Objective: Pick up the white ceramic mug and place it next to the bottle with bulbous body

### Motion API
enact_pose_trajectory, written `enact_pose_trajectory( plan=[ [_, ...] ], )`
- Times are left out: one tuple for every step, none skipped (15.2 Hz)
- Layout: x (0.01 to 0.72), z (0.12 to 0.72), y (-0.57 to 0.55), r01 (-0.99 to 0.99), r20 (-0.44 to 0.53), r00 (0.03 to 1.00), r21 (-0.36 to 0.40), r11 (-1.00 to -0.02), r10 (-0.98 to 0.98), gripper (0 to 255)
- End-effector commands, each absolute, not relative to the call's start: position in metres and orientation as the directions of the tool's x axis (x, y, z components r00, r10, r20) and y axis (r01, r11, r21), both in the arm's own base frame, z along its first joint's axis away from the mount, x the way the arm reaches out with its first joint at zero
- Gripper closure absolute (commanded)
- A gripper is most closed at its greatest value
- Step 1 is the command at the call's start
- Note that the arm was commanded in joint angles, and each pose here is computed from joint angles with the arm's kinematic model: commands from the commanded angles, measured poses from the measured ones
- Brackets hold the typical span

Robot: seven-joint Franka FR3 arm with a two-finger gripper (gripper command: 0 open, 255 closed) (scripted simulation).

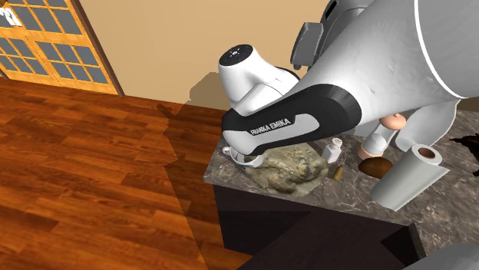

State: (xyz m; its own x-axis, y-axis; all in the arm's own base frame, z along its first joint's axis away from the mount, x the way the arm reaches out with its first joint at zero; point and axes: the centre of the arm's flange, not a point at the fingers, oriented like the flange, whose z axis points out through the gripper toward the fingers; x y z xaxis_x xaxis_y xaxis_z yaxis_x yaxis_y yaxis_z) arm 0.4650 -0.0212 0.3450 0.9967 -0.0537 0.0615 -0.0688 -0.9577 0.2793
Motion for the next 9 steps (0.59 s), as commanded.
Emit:
enact_pose_trajectory(
  plan=[
    [0.465,0.345,-0.021,-0.069,0.062,0.997,0.279,-0.958,-0.054,255],
    [0.465,0.345,-0.021,-0.069,0.062,0.997,0.279,-0.958,-0.054,255],
    [0.465,0.345,-0.021,-0.069,0.062,0.997,0.279,-0.958,-0.054,255],
    [0.465,0.345,-0.021,-0.069,0.062,0.997,0.279,-0.958,-0.054,255],
    [0.465,0.345,-0.021,-0.069,0.062,0.997,0.279,-0.958,-0.054,255],
    [0.465,0.345,-0.021,-0.069,0.062,0.997,0.279,-0.958,-0.054,255],
    [0.465,0.345,-0.021,-0.069,0.062,0.997,0.279,-0.958,-0.054,255],
    [0.465,0.350,-0.021,-0.069,0.062,0.997,0.279,-0.958,-0.054,255],
    [0.465,0.356,-0.021,-0.069,0.062,0.997,0.279,-0.958,-0.054,255]
  ],
)
